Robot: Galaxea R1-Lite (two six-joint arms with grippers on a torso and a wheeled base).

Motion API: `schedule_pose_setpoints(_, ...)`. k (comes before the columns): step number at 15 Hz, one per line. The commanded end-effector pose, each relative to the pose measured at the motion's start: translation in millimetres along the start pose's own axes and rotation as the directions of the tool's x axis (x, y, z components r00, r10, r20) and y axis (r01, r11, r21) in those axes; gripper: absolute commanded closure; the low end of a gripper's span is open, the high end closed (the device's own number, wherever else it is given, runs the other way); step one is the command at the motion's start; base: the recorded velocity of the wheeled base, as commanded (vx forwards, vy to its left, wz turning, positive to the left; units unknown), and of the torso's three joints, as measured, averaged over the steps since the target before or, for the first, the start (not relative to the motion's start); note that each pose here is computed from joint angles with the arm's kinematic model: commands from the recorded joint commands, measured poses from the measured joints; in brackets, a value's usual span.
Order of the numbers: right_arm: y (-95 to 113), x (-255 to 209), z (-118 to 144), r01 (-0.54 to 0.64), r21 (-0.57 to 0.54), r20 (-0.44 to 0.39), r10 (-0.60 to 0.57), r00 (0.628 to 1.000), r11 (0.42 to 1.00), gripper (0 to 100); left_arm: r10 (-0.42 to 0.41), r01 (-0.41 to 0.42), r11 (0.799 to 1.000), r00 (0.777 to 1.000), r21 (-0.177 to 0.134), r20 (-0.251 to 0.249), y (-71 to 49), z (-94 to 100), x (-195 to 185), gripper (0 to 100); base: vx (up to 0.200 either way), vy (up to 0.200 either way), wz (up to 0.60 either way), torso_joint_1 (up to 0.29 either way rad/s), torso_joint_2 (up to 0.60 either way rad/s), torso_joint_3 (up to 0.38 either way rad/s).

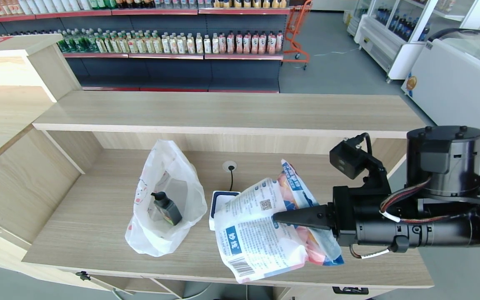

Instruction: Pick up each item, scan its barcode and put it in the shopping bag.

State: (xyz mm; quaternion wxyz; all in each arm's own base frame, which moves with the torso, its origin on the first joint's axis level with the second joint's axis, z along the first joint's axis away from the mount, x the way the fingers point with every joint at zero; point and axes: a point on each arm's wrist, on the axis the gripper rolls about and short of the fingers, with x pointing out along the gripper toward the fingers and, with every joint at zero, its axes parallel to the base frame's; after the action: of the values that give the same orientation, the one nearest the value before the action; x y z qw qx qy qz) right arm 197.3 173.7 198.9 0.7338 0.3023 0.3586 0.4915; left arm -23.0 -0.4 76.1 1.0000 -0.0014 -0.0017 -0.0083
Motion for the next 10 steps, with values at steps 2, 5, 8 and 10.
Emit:
schedule_pose_setpoints(2,1.0,-0.8,0.0,-0.002,-0.004,0.003,0.002,1.0,1.0,100,0.0,0.0,1.0,1.0,0.0,0.0,0.0,0.0,0.0,0,0.0,0.0,0.0,0.0,0.0,0.0)
schedule_pose_setpoints(5,0.4,-1.6,0.0,0.002,-0.014,0.007,-0.002,1.0,1.0,100,0.0,0.0,1.0,1.0,0.0,0.0,0.0,0.0,0.0,0,0.0,0.0,0.0,0.0,0.0,0.0)
schedule_pose_setpoints(8,-36.4,-4.0,6.3,0.188,-0.352,0.079,-0.171,0.982,0.917,100,0.0,0.0,1.0,1.0,0.0,0.0,0.0,0.0,0.0,0,0.0,0.0,0.0,0.0,0.0,0.0)
schedule_pose_setpoints(10,-75.6,-14.5,18.8,0.254,-0.554,0.09,-0.246,0.965,0.793,100,0.001,-0.001,1.0,1.0,0.0,0.0,0.0,0.0,0.0,0,0.0,0.0,0.0,0.0,0.0,0.0)
